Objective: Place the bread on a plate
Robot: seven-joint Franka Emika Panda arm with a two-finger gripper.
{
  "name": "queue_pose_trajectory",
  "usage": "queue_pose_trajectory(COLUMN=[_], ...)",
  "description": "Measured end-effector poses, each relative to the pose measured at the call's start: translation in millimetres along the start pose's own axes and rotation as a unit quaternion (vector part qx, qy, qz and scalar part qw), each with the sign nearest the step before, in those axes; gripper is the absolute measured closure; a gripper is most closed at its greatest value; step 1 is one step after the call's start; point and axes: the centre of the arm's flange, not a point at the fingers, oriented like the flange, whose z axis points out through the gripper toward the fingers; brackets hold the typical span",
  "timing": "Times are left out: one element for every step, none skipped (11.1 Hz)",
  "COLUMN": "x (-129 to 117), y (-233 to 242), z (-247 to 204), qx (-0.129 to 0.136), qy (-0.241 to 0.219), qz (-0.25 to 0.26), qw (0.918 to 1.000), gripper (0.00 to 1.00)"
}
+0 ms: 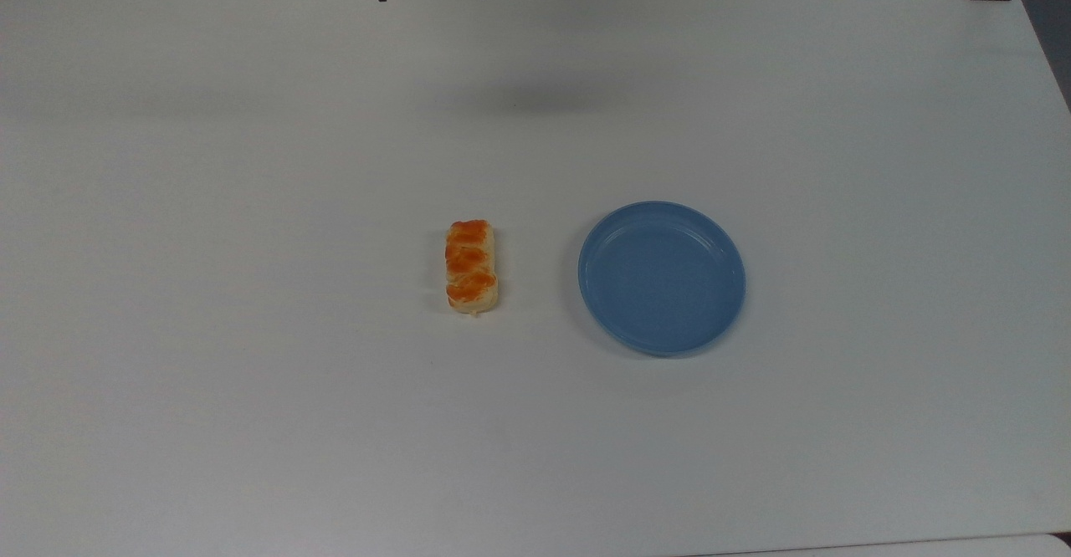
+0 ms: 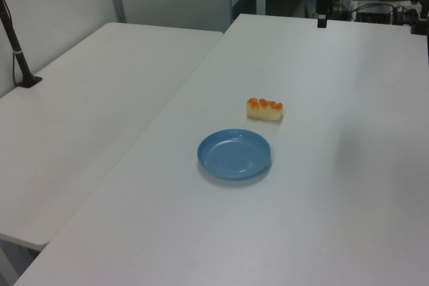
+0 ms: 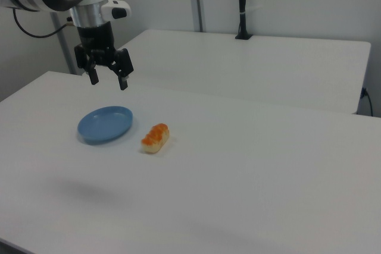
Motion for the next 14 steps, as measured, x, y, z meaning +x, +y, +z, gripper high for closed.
queue_pose_trajectory(x=[-2,-2,-2,-2,-2,-2,-2,-2,-2,-1,1,6,11,16], y=[2,4,6,7,7,7,7,7,7,7,6,6,6,5], z=[-3,-4,-4,-5,-5,-5,-5,-5,-4,-3,-1,1,6,10], qx=[0.000,0.000,0.000,0.000,0.000,0.000,0.000,0.000,0.000,0.000,0.000,-0.001,-0.002,-0.002], qy=[0.003,0.003,0.004,0.004,0.004,0.004,0.004,0.004,0.004,0.003,0.005,0.011,0.015,0.020], qz=[0.002,0.004,0.006,0.006,0.006,0.006,0.006,0.006,0.006,0.006,0.006,0.005,0.005,0.005], qw=[1.0000,1.0000,1.0000,1.0000,1.0000,1.0000,1.0000,1.0000,1.0000,1.0000,1.0000,0.9999,0.9999,0.9998], gripper=[0.00,0.00,0.00,0.00,0.00,0.00,0.00,0.00,0.00,0.00,0.00,0.00,0.00,0.00])
